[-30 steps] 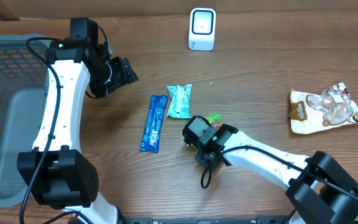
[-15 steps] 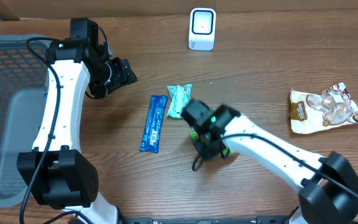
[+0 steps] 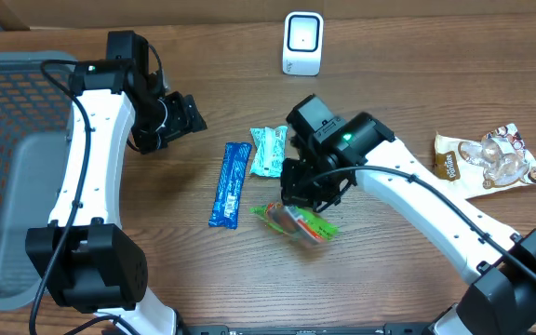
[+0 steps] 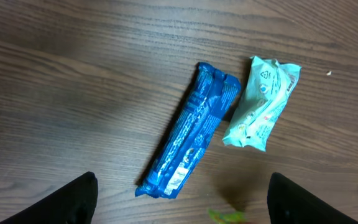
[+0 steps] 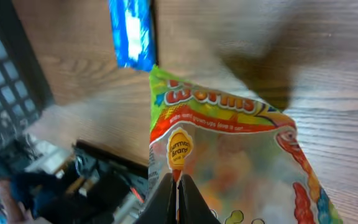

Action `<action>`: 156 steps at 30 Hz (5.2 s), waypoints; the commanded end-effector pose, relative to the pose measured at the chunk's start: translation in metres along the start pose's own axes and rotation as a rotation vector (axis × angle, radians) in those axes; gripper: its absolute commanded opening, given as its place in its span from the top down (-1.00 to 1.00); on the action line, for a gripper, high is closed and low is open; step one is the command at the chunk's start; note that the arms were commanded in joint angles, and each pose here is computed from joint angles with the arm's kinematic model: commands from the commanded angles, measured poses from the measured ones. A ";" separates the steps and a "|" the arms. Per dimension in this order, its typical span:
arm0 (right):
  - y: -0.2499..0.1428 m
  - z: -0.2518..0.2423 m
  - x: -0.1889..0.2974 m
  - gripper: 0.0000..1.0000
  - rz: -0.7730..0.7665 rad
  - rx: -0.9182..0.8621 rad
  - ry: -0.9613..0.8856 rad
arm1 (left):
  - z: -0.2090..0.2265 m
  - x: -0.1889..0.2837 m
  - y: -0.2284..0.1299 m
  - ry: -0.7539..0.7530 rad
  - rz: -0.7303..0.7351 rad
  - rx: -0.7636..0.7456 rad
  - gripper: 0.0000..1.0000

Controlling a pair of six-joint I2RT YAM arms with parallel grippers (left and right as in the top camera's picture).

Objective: Scan the item barcode

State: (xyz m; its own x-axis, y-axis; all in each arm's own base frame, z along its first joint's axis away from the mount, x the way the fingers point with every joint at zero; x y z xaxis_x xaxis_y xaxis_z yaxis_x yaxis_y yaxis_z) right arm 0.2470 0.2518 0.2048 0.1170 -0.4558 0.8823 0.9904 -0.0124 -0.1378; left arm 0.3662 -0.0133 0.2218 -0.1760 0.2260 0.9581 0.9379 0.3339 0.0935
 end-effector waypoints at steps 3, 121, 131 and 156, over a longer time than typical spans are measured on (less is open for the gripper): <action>0.044 -0.037 0.015 0.93 -0.131 -0.172 -0.050 | -0.004 0.011 0.002 -0.006 -0.035 -0.035 -0.58; 0.117 -0.140 0.086 0.16 -0.105 -0.106 0.053 | -0.007 0.010 0.009 0.015 -0.084 -0.051 -0.79; 0.091 -0.138 -0.009 0.81 -0.010 -0.171 -0.126 | -0.005 0.010 0.010 0.037 -0.091 -0.050 -0.84; 0.149 -0.190 0.021 -0.50 -0.218 -0.335 0.024 | -0.004 0.010 0.009 0.038 -0.087 -0.050 -0.83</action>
State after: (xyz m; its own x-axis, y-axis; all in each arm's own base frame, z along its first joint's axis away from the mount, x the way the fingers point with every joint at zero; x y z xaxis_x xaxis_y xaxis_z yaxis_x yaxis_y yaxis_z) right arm 0.3905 0.0713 0.1348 -0.1584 -0.3521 0.9225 0.9606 -0.2709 0.0615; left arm 0.3738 -0.0102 0.2220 -0.2154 0.1719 0.9613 0.9324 0.3287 0.1502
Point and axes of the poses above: each gripper's point midway between its finger pads, its own x axis back along the fingers, its own z axis along the line the jaws close on, y = z × x, the point moved 6 cm from there along x, back along the fingers, and after that the axes turned 1 degree about -x, right-handed, at the moved point
